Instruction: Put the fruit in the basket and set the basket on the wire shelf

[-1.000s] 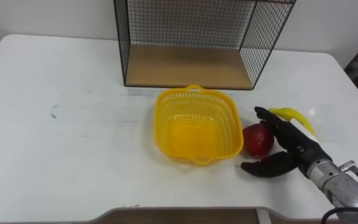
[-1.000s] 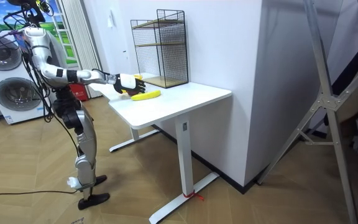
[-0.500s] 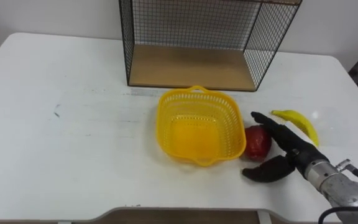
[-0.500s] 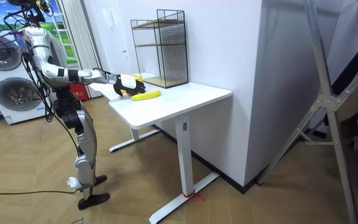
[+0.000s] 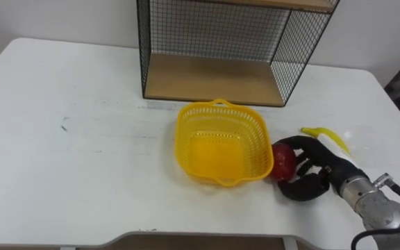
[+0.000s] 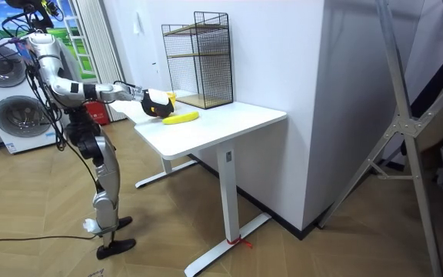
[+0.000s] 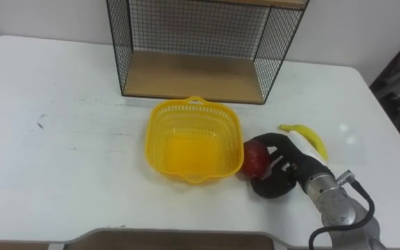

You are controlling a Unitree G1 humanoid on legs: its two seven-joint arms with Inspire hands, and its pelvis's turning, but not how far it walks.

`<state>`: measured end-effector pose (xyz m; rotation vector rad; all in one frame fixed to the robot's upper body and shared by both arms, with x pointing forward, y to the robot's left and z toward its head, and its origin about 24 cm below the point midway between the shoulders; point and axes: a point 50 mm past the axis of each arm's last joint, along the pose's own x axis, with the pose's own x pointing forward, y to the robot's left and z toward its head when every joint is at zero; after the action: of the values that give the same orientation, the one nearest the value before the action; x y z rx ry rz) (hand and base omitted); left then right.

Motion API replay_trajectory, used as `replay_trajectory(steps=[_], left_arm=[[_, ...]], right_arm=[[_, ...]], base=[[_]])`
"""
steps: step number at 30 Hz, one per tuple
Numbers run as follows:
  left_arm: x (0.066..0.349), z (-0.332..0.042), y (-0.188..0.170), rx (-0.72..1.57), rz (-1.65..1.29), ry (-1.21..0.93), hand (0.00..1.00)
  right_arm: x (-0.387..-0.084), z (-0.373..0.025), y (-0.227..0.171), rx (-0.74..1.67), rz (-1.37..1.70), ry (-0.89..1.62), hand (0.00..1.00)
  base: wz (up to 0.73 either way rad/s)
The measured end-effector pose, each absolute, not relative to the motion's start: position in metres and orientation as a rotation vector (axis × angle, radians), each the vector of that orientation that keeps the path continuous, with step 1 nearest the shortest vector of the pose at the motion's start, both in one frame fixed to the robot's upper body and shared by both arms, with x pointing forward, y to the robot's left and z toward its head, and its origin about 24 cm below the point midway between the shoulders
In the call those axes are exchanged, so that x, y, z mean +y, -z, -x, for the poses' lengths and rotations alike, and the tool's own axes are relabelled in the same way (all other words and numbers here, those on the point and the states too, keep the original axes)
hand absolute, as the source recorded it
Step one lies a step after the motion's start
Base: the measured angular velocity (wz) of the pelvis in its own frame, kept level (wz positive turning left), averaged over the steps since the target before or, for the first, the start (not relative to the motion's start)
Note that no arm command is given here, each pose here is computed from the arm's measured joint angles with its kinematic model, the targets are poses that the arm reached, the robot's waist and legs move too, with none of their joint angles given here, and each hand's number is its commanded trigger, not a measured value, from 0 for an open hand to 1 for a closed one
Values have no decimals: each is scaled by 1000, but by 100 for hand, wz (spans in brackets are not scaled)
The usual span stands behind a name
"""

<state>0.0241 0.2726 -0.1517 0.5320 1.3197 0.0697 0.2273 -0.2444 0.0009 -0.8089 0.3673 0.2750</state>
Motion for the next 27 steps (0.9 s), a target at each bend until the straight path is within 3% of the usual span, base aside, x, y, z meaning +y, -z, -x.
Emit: replay_trajectory(steps=[27], left_arm=[[273, -10, 154, 1383, -522, -88, 0]], right_arm=[[-265, -218, 18, 415, 530, -123, 100]], base=[[1]])
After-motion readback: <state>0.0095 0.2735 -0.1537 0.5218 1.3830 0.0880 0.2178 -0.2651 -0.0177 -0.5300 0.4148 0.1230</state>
